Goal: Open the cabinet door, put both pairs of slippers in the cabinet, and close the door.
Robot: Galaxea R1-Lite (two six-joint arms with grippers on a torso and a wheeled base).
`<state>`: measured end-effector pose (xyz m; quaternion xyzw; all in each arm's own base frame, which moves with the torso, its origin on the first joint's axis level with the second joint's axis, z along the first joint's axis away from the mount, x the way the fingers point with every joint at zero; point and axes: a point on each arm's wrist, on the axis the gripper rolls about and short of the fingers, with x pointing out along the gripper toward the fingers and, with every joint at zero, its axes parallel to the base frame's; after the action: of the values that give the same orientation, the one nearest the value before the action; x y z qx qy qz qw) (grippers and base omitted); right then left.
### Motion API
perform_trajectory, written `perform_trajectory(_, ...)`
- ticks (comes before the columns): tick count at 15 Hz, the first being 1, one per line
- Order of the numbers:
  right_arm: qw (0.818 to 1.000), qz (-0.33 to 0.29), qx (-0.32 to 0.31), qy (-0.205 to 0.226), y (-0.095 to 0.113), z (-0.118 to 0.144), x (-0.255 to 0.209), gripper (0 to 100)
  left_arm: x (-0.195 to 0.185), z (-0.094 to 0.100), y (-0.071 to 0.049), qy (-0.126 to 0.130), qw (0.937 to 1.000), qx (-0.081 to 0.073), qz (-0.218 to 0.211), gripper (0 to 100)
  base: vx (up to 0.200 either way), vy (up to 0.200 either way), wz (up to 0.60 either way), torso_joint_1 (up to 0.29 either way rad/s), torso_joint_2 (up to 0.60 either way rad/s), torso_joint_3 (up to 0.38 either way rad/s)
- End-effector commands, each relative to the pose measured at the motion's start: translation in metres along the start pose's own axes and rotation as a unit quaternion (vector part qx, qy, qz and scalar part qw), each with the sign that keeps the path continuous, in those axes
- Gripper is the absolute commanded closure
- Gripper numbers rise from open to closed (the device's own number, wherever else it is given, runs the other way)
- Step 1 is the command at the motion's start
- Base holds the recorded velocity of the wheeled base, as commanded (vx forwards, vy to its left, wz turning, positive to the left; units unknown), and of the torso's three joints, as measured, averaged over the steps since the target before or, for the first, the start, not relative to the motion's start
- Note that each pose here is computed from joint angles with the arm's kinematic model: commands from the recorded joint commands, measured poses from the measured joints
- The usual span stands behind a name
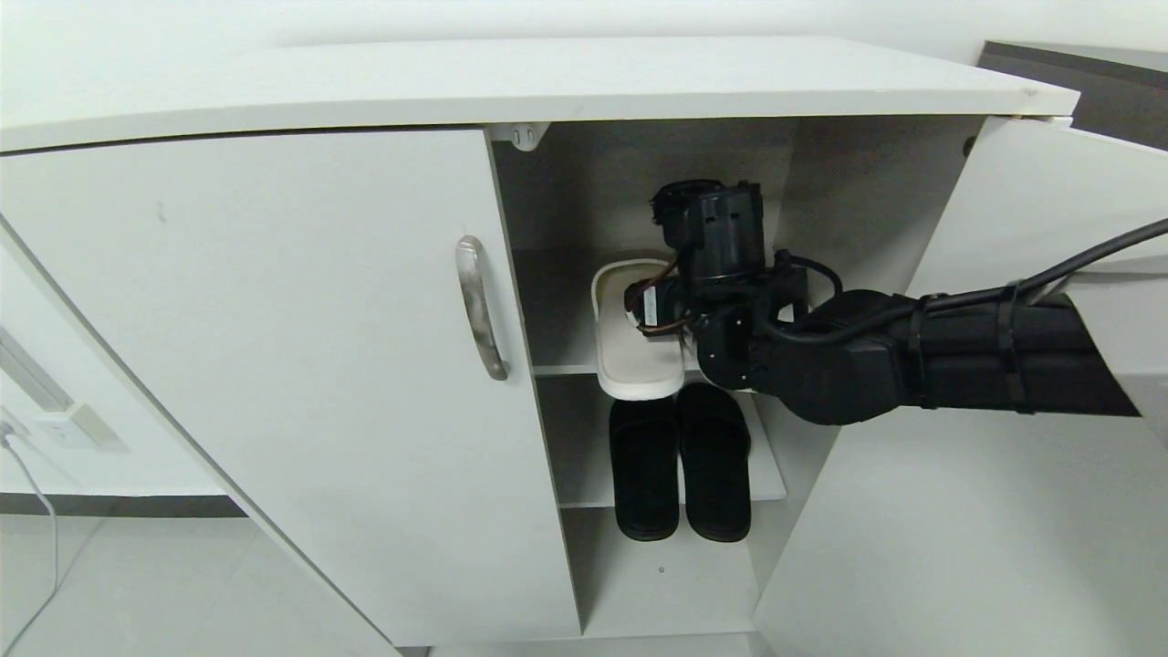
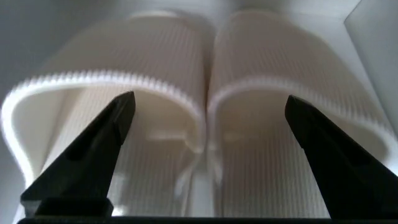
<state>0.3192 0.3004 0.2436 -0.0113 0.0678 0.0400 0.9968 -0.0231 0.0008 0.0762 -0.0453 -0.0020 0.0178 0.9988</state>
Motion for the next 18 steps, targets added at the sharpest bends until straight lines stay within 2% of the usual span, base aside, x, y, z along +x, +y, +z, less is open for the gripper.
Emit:
perform_trajectory(1, 1.000, 0.012, 0.012, -0.003, -0.004, 0.009, -0.023, 0, 0.000, 0.000, 0.000, 0.000, 1.0000, 0.000, 0.001, 100, 0.000, 0.000, 0.00, 0.000, 0.00, 0.000)
perform_trajectory(6, 0.998, 0.062, 0.011, -0.004, -0.022, 0.006, -0.092, 0, 0.000, 0.000, 0.000, 0.000, 1.0000, -0.001, 0.001, 100, 0.000, 0.000, 0.00, 0.000, 0.00, 0.000)
perform_trajectory(9, 0.993, 0.120, -0.006, 0.013, -0.033, -0.027, -0.120, 0, 0.000, 0.000, 0.000, 0.000, 1.0000, -0.001, 0.001, 100, 0.000, 0.000, 0.00, 0.000, 0.00, 0.000)
perform_trajectory(11, 0.990, 0.141, 0.000, 0.005, -0.034, -0.040, -0.123, 0, 0.000, 0.000, 0.000, 0.000, 1.0000, -0.001, 0.001, 100, 0.000, 0.000, 0.00, 0.000, 0.00, 0.000)
perform_trajectory(12, 0.990, 0.142, -0.011, 0.001, -0.034, -0.044, -0.123, 100, 0.000, 0.000, 0.000, 0.000, 1.0000, -0.001, 0.001, 100, 0.000, 0.000, 0.00, 0.000, 0.00, 0.000)
perform_trajectory(18, 0.988, 0.156, -0.019, 0.003, -0.027, -0.048, -0.127, 100, 0.000, 0.000, 0.000, 0.000, 1.0000, -0.001, 0.001, 100, 0.000, 0.000, 0.00, 0.000, 0.00, 0.000)
